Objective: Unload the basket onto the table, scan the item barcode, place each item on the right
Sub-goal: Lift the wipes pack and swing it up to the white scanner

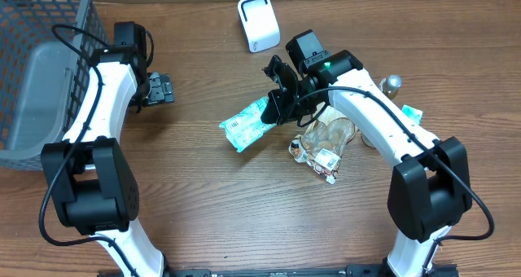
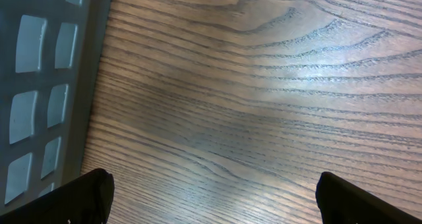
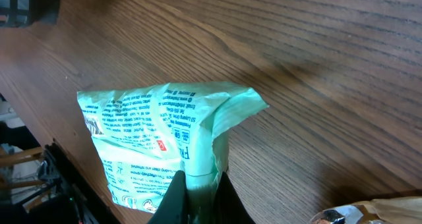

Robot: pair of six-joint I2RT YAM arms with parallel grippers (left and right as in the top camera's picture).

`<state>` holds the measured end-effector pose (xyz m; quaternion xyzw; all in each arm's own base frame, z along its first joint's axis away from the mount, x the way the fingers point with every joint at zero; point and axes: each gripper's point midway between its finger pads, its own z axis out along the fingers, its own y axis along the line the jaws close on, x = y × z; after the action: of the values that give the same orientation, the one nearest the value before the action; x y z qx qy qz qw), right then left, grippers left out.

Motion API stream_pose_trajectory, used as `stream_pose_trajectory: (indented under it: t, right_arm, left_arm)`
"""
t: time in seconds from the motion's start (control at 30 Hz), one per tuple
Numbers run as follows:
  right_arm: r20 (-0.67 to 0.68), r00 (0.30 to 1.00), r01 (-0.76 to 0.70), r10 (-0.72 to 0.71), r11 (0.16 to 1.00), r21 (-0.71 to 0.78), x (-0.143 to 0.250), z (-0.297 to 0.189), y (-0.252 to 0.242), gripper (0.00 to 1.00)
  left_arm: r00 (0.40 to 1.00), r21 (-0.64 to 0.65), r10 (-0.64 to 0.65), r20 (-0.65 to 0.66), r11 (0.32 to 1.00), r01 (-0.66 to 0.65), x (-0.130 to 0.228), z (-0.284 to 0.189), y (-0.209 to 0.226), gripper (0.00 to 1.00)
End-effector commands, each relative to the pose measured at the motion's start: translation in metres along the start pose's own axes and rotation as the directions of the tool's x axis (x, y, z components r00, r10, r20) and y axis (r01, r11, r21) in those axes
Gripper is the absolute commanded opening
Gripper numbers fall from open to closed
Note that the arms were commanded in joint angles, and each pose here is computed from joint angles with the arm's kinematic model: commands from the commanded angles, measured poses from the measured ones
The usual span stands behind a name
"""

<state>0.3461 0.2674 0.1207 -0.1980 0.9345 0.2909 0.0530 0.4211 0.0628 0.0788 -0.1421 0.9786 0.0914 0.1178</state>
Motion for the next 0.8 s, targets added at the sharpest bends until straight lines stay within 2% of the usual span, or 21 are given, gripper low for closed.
stream_pose_trajectory:
  t: [0.0, 0.77]
  right_arm:
    - [0.028, 0.999, 0.045, -0.045, 0.999, -0.022, -0.0037, -0.0096, 0.0100, 0.04]
    - [0.024, 0.998, 0.054, -0.054, 0.998, -0.025, -0.0031, -0.0061, 0.0130, 0.04]
  left_arm:
    - [1.000, -0.013, 0.006, 0.014, 1.000, -0.006, -0.0061, -0.0016, 0.0060, 1.00]
    - [1.000, -0.013, 0.006, 0.014, 1.000, -0.006, -0.0060, -0.0016, 0.0059, 0.99]
